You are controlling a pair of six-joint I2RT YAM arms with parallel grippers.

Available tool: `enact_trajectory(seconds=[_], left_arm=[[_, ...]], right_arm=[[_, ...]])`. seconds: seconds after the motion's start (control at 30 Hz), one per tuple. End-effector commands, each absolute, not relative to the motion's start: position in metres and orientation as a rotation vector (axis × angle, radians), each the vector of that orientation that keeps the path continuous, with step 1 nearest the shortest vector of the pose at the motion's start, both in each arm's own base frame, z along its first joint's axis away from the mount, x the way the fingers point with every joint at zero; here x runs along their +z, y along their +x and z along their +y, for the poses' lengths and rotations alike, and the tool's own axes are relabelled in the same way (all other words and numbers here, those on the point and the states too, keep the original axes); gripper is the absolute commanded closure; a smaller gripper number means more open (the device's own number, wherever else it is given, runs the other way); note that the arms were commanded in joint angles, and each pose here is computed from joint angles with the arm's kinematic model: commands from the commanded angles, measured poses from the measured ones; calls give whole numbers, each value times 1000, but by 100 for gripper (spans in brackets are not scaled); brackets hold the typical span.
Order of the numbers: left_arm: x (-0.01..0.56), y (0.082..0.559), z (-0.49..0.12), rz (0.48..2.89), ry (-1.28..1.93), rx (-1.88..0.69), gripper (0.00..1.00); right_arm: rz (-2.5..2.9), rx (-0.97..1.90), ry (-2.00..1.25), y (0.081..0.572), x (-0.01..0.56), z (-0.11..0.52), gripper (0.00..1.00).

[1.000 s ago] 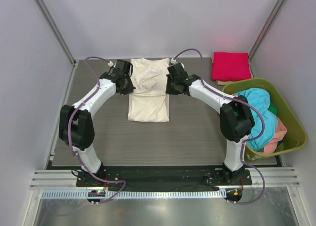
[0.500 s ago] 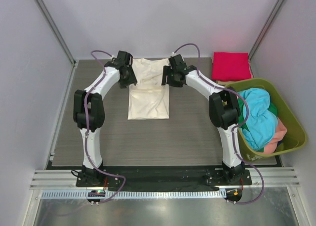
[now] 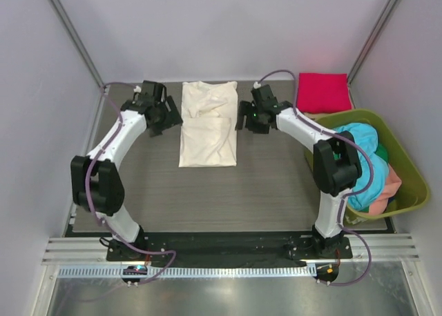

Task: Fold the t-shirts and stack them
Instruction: Fold the tshirt

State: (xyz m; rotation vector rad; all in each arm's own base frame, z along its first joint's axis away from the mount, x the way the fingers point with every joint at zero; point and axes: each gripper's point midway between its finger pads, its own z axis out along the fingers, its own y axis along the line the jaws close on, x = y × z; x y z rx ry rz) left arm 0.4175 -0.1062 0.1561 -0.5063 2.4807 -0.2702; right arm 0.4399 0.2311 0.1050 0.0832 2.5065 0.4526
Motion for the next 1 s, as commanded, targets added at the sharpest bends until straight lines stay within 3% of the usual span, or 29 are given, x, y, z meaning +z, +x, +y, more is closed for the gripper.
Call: enact_trajectory(seconds=[0.0, 0.13, 0.27, 0.47, 0.6, 0.73, 0.97], left_arm=[[156, 395, -119, 2405, -518, -432, 20], [124, 346, -124, 2430, -523, -465, 21], [109, 326, -119, 2404, -549, -476, 20], [81, 315, -125, 2429, -554, -527, 20], [64, 315, -128, 2444, -563, -546, 22], [48, 312, -130, 2468, -575, -557, 28], [34, 313, -130, 2473, -576, -550, 39]], right_arm=[[2477, 659, 30, 399, 112, 256, 22], [2554, 760, -17, 346, 77, 266, 25], [2578, 796, -26, 332, 60, 274, 27], [2604, 815, -21, 332, 42, 280, 36], [2611, 814, -18, 329, 37, 279, 51], [2621, 808, -17, 326, 30, 278, 61], [2637, 802, -17, 325, 23, 277, 68]])
